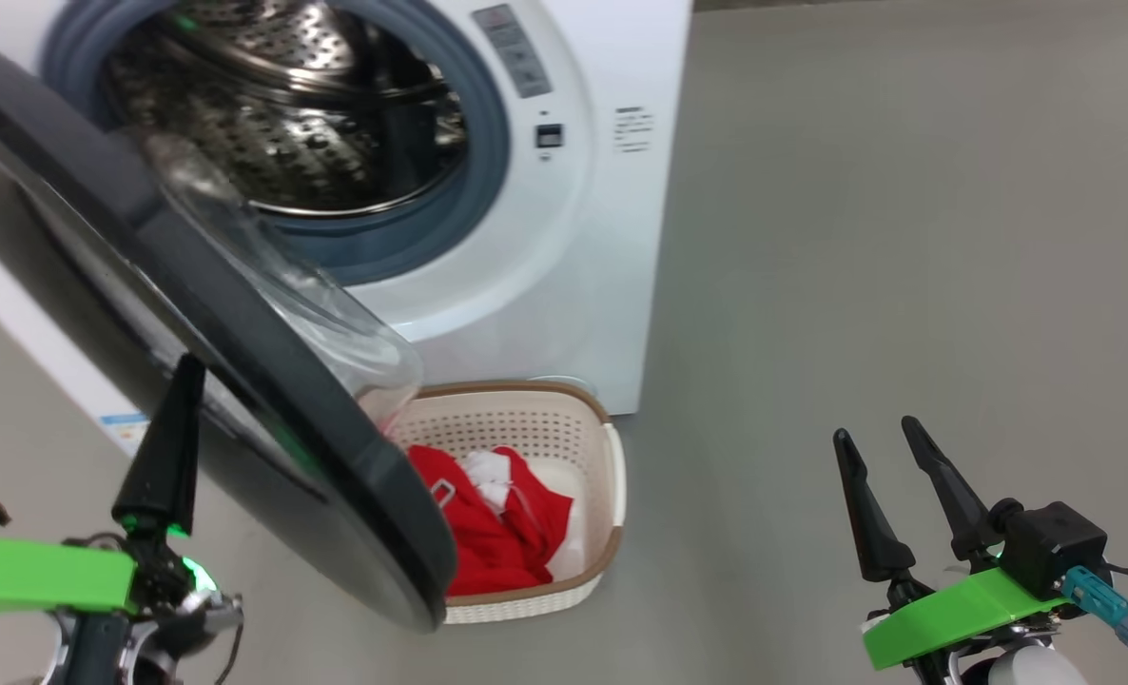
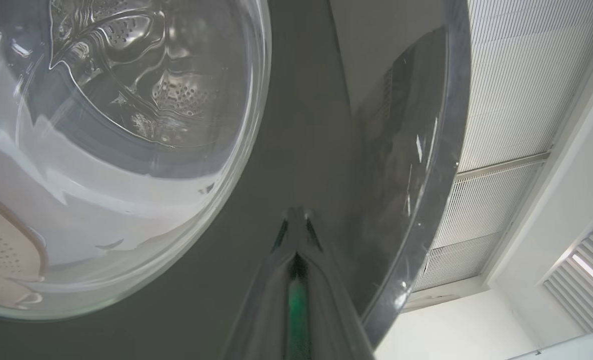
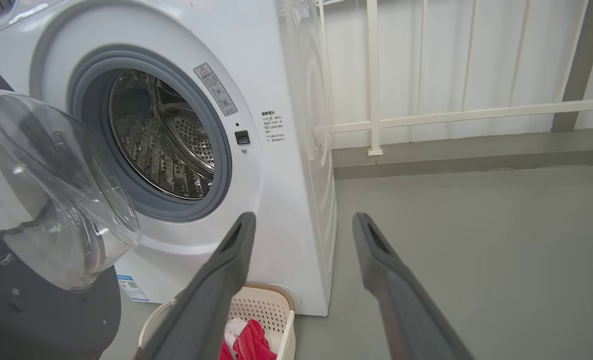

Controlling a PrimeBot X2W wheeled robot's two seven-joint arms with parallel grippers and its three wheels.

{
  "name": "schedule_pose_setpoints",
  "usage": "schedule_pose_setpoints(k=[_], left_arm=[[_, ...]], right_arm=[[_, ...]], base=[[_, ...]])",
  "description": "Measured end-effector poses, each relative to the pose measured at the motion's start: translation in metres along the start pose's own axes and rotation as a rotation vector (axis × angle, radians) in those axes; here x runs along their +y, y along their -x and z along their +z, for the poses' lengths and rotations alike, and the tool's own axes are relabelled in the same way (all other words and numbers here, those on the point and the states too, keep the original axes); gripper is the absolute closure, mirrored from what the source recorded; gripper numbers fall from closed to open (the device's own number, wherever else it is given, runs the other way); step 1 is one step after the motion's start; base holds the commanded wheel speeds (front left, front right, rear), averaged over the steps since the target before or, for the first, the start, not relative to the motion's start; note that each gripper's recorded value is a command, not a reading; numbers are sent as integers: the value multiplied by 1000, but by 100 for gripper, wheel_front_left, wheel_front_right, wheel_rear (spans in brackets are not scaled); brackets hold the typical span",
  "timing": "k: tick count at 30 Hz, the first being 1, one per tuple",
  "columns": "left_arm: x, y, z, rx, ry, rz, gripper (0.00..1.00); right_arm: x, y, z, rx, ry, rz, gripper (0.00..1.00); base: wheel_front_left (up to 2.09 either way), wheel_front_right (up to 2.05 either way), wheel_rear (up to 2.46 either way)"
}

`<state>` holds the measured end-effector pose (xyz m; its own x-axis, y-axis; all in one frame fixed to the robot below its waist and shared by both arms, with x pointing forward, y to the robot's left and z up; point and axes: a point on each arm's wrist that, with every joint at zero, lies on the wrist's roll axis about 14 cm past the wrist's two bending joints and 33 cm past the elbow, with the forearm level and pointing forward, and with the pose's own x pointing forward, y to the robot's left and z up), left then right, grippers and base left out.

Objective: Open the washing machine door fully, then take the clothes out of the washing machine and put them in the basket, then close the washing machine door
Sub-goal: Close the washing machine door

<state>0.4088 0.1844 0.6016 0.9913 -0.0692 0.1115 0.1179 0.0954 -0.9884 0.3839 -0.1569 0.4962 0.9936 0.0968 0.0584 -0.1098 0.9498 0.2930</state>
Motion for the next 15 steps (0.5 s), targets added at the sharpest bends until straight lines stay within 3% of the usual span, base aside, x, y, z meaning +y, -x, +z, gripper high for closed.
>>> schedule_pose_setpoints(k=[15], left_arm=[[-5,-65,-46,52,60,-40,100]], right_arm=[[-45,27,9,-15,24,-143,0]], base=[[0,0,0]])
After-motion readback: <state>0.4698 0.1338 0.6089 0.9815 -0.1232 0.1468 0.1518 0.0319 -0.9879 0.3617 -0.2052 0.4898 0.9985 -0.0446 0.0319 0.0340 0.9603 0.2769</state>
